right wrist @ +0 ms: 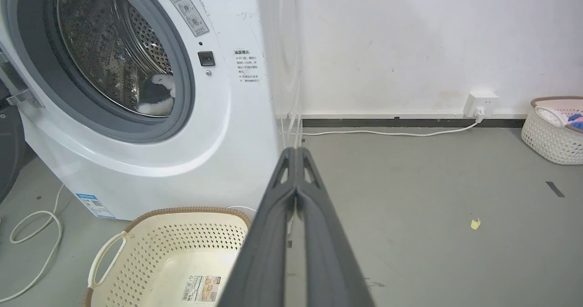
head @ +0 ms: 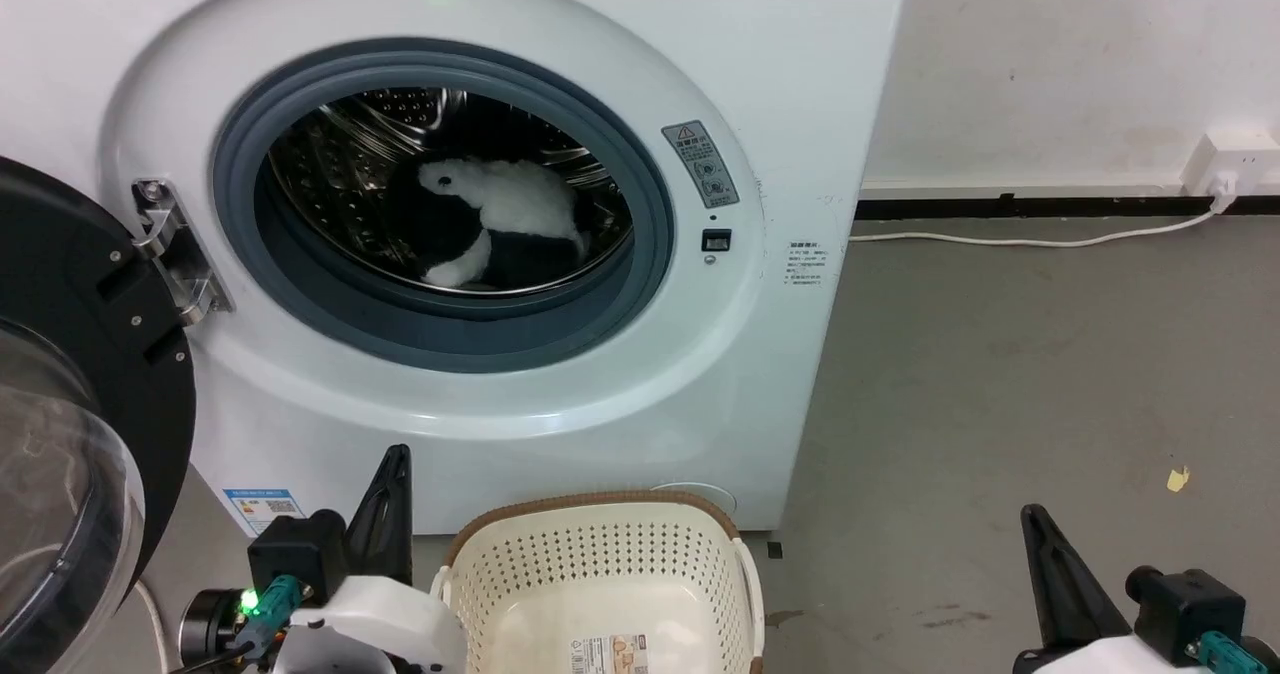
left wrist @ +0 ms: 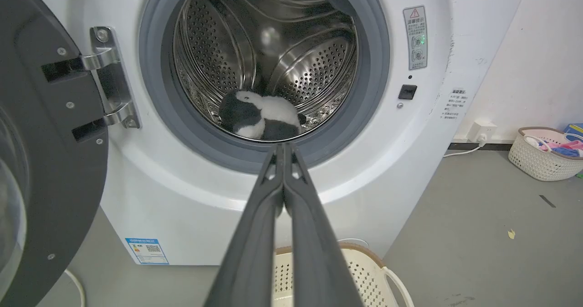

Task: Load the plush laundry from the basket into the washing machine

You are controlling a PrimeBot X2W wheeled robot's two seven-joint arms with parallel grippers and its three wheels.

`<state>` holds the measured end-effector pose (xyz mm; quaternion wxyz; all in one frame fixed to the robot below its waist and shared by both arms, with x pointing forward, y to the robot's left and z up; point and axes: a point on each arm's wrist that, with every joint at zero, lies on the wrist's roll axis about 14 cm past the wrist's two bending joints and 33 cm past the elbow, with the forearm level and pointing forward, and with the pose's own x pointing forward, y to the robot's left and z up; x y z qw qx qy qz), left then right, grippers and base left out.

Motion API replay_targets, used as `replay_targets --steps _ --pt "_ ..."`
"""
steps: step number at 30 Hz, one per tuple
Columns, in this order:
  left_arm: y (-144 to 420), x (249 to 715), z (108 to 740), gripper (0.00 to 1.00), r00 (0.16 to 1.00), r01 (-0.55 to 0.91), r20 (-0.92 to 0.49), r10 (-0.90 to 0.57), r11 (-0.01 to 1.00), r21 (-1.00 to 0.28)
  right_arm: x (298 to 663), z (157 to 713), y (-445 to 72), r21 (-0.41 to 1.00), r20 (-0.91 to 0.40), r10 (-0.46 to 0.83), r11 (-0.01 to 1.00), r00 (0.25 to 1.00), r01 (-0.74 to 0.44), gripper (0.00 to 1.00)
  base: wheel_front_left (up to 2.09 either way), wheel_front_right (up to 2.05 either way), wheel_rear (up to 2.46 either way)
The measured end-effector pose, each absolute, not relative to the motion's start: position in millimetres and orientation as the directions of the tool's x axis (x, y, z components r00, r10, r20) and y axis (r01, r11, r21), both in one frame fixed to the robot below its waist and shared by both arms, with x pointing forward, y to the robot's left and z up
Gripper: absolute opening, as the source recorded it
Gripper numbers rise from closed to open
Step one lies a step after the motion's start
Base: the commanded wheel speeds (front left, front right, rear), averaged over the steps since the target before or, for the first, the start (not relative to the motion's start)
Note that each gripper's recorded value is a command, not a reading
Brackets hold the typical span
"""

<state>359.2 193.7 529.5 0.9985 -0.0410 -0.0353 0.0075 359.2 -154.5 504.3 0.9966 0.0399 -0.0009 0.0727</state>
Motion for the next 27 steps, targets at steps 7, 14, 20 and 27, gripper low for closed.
replay_targets --steps 7,14,20,27 --pt "193.1 360.0 529.1 0.0 0.998 -0.011 0.065 0.015 0.997 -0.072 360.8 506.2 -154.8 0.068 0.004 0.145 0.987 0.989 -0.145 0.0 0.0 0.0 0.0" --pt "188.9 361.4 529.2 0.0 0.998 -0.004 0.061 0.008 0.998 -0.065 361.1 507.6 -154.9 0.056 0.003 0.145 0.988 0.989 -0.145 0.0 0.0 0.0 0.0" --pt "188.8 363.4 530.7 0.0 0.998 -0.004 0.06 0.007 0.999 -0.053 361.0 507.7 -155.4 0.047 -0.002 0.144 0.988 0.99 -0.144 0.0 0.0 0.0 0.0" --pt "186.1 365.5 531.6 0.0 0.998 0.002 0.058 0.001 0.999 -0.043 360.8 507.7 -155.9 0.037 -0.009 0.143 0.989 0.99 -0.143 0.0 0.0 0.0 0.0"
